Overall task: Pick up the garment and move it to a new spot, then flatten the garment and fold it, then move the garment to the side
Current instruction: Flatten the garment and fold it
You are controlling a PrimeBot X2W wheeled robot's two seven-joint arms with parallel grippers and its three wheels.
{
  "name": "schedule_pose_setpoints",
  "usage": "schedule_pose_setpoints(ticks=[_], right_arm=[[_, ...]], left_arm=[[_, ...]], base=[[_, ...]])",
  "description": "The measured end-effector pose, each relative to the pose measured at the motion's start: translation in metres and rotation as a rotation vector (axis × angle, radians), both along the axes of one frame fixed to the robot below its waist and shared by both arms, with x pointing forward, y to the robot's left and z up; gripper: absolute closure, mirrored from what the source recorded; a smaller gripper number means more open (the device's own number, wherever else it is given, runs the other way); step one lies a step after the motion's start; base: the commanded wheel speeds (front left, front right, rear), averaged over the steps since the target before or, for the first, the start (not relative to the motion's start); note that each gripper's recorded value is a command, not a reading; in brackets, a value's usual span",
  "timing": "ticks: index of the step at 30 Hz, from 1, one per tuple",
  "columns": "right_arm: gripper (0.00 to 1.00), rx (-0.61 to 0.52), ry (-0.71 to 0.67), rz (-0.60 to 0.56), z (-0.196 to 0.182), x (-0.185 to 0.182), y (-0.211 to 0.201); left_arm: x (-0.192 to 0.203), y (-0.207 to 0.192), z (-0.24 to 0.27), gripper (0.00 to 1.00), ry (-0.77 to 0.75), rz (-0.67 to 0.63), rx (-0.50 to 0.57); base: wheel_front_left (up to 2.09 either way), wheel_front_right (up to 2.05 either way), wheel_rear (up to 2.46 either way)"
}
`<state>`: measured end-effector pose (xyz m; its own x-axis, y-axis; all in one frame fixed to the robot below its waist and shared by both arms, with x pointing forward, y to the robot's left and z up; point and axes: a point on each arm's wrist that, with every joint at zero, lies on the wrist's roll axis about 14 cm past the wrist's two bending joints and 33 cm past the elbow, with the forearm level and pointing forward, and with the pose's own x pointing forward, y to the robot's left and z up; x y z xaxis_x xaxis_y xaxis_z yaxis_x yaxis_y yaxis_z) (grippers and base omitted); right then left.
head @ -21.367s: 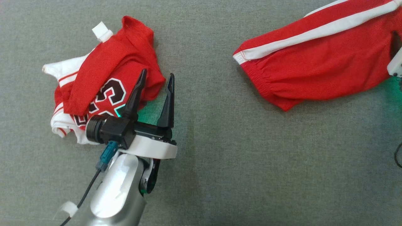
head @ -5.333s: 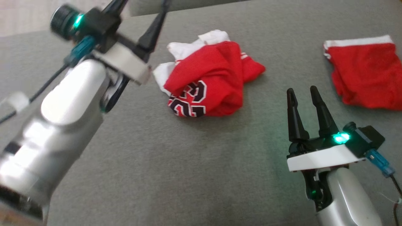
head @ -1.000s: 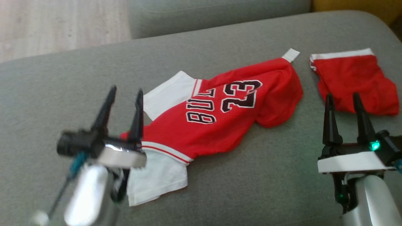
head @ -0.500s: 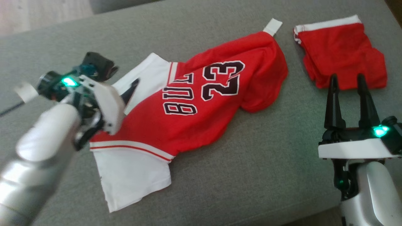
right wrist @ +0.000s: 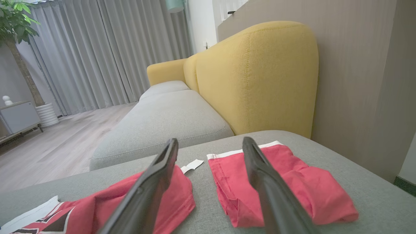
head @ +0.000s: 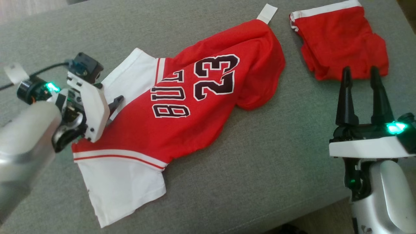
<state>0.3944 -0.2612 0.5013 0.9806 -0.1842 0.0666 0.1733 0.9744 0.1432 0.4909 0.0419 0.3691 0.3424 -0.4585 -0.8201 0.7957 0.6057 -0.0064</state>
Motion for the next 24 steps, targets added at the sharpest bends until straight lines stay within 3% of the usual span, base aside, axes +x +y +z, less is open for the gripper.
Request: schedule_pose_setpoints(ticks=[4,5,6,10,18,24], right_arm=[[0.0,-0.001,-0.006,-0.005,0.003,-0.002,-0.002],[0.0,0.001,-0.007,-0.008,0.003,-0.003,-0.003],[0.0,0.001,-0.008,-0.01,0.004,-0.004,-0.003],[0.0,0.0,-0.009,-0.013,0.004,-0.004,-0.004],[0.0,0.002,-0.014,-0.008,0.005,-0.005,-0.002],[0.0,0.004,-0.004,-0.003,0.002,-0.004,0.0]], left_arm=[[-0.006,0.0,-0.002,0.0,0.081,0.004,0.024],[-0.007,-0.001,-0.002,0.45,0.091,0.001,0.025],[-0.006,0.0,-0.001,1.0,0.092,0.0,0.026],[0.008,0.007,0.003,1.0,0.029,0.013,0.022],[0.092,0.03,0.06,1.0,-0.345,0.175,-0.03],[0.128,0.037,0.098,1.0,-0.522,0.249,-0.07]], base=[[0.0,0.0,0.0],[0.0,0.0,0.0],[0.0,0.0,0.0],[0.0,0.0,0.0],[0.0,0.0,0.0],[0.0,0.0,0.0]])
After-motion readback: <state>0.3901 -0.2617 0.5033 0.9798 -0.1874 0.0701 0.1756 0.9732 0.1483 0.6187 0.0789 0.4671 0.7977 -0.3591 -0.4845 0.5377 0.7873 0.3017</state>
